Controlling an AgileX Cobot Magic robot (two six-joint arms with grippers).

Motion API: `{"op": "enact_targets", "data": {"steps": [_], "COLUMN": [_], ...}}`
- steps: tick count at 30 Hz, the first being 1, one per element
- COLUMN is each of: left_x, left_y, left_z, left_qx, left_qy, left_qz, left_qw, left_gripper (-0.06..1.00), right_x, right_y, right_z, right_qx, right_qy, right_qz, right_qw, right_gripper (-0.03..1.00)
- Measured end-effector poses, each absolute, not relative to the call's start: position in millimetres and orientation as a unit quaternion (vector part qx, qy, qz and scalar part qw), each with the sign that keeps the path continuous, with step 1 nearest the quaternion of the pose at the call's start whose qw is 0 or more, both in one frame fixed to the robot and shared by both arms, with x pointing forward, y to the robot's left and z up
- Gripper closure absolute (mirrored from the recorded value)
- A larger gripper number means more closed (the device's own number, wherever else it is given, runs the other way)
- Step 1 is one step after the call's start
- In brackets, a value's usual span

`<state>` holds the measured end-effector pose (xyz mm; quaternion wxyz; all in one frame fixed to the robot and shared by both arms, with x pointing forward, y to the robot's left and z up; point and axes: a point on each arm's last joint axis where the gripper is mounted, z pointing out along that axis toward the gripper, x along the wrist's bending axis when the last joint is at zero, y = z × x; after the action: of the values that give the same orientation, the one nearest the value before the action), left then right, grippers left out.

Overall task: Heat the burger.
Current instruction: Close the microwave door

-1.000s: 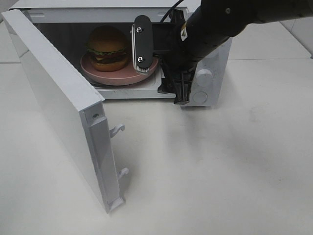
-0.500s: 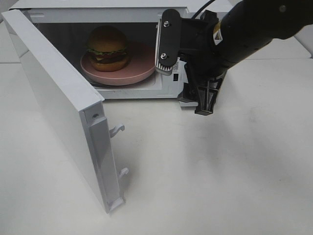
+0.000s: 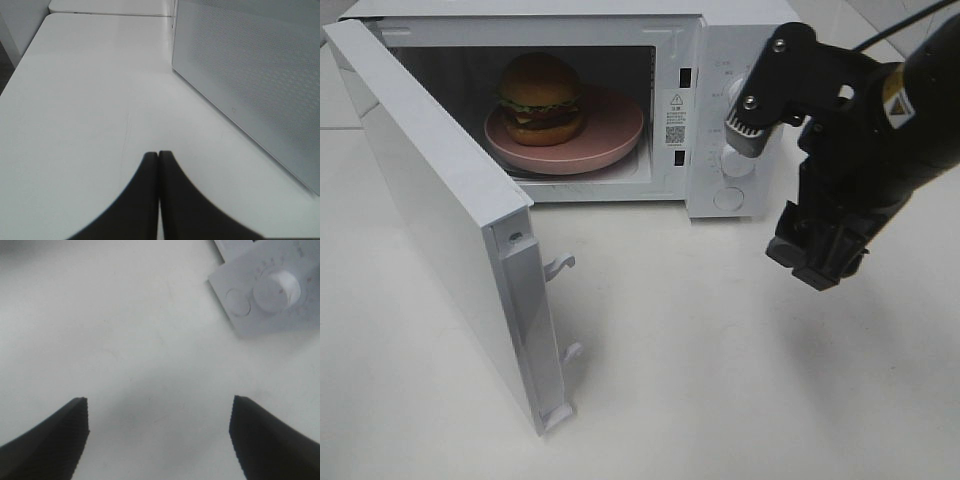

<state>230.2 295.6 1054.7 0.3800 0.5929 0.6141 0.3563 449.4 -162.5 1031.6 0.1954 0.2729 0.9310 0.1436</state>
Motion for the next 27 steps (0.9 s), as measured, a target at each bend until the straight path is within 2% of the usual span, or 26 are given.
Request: {"op": "enact_targets", "data": {"steps": [10, 23, 27], "left_x": [230.2, 230.2, 230.2], "left_y": [295.6, 295.6, 295.6], "left_z": [1054.7, 1054.7, 1054.7], "left_qx": [0.593, 0.593, 0.593], "left_qy": [0.614, 0.614, 0.614], "left_qz": [0.356, 0.356, 0.356], "left_qw": [0.380, 0.380, 0.380], "left_gripper": [0.94, 0.94, 0.88], "right_x": [400.2, 360.2, 346.7], "right_y": [-199.3, -230.0, -239.8], "right_z": [1041.9, 1065.0, 1073.6], "right_qx": [0.419, 0.477, 0.480], "right_qy": [0.877, 0.851, 0.845], "right_qz": [0.159, 0.148, 0.163], "right_qw": [0.172, 0.161, 0.169], "right_gripper": [0.21, 0.22, 0.22]}}
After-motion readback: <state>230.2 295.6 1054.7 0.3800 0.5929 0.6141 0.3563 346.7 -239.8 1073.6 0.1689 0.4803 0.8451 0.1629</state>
